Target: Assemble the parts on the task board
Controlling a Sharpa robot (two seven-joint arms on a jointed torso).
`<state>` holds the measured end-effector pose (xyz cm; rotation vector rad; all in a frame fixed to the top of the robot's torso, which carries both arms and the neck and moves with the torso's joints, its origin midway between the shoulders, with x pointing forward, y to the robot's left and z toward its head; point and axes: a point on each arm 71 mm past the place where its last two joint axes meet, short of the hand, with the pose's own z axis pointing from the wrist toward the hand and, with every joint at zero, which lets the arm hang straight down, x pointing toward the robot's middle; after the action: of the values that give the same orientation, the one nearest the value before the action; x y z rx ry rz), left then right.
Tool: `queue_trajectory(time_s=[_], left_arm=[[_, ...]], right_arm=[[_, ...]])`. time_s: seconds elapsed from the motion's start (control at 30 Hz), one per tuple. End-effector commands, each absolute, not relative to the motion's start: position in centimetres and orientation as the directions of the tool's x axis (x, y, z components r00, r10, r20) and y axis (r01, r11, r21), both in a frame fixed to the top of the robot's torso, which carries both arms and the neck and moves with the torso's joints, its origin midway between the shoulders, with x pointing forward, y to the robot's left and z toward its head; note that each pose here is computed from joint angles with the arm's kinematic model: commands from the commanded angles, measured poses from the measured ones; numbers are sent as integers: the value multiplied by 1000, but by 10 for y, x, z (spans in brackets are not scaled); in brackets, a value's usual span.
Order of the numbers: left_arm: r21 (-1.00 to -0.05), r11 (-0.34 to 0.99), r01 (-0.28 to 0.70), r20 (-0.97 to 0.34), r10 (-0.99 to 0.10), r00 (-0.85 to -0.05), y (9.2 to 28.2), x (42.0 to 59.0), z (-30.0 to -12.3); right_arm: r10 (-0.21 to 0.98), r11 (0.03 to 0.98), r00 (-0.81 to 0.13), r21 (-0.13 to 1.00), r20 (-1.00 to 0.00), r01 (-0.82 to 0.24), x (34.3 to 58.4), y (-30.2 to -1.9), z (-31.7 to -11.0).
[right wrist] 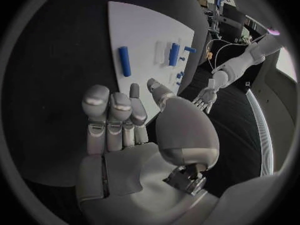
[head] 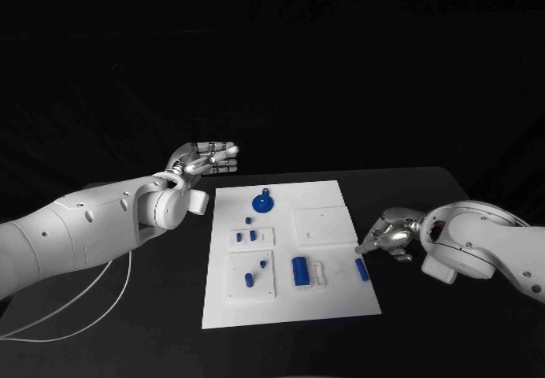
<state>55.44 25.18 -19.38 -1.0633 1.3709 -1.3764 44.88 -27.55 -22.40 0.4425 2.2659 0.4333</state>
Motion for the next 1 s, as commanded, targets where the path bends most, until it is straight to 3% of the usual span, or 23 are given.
queue_trajectory(time_s=[0.03,0.4,1.0], left_arm=[[-999,9,34,-17,-968,-249,248,554,-193],[-1000,7,30,-14,-967,-256,247,553,-193],[-1000,8,27,-15,-967,-254,249,552,-194]], right_arm=[[339,934,-677,320,-653,159,447,-282,-227],[271,960,-672,243,-689,139,441,-281,-234],[226,971,-674,219,-703,97,432,-264,-248]])
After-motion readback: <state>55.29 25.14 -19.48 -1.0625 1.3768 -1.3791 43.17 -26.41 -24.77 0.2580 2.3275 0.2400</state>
